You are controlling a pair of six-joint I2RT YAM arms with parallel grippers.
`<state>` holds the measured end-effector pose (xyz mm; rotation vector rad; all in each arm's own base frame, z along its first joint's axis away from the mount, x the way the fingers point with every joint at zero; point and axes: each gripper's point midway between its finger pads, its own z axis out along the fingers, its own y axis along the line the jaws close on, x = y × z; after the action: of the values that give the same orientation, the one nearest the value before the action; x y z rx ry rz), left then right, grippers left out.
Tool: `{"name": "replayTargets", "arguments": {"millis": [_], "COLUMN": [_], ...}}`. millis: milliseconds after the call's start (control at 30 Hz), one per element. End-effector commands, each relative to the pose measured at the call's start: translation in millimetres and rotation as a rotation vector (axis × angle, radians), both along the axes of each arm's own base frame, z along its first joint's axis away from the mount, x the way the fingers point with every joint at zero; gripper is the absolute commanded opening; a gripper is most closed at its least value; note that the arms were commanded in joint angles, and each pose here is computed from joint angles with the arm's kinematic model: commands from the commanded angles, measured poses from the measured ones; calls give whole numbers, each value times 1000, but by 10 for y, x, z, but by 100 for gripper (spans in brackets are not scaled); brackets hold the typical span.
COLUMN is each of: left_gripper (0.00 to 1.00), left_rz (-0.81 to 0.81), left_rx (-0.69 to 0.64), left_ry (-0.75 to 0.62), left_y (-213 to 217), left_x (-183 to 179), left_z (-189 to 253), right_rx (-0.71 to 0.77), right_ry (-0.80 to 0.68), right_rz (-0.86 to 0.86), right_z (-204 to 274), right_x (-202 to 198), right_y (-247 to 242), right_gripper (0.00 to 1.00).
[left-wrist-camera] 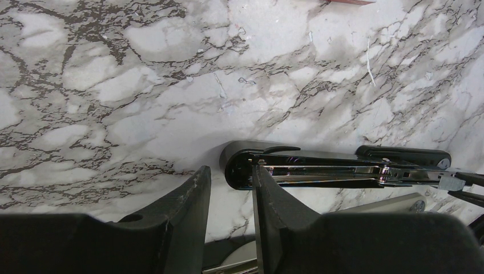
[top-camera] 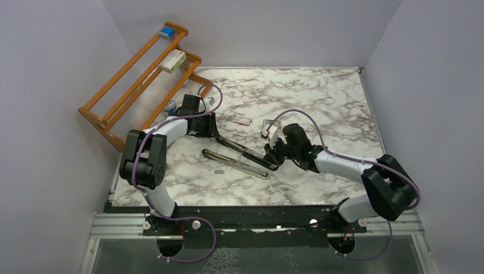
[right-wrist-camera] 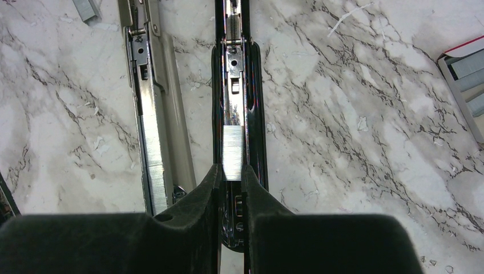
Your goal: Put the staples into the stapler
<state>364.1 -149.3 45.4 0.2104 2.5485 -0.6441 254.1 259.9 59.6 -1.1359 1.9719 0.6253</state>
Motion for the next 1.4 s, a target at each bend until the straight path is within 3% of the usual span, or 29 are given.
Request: {"name": "replayTargets", "arguments": {"millis": [0,367,1367], "left_gripper": [35,35,34], "left_rz": [15,16,15], "left_rx": [84,85,84], "left_ry": [31,34,35], "left_y": [142,143,143], "left_x": [-19,-26,-23], "left_z": [-177,-182,-186], "right_rx": [-21,5,-68], "right_ry": [-17,-52,39], "right_rz": [-5,-16,5], "right_z": [32,127,-80], "right_x": [72,97,52], "right_y": [25,29,17], "right_gripper": [10,10,11]}}
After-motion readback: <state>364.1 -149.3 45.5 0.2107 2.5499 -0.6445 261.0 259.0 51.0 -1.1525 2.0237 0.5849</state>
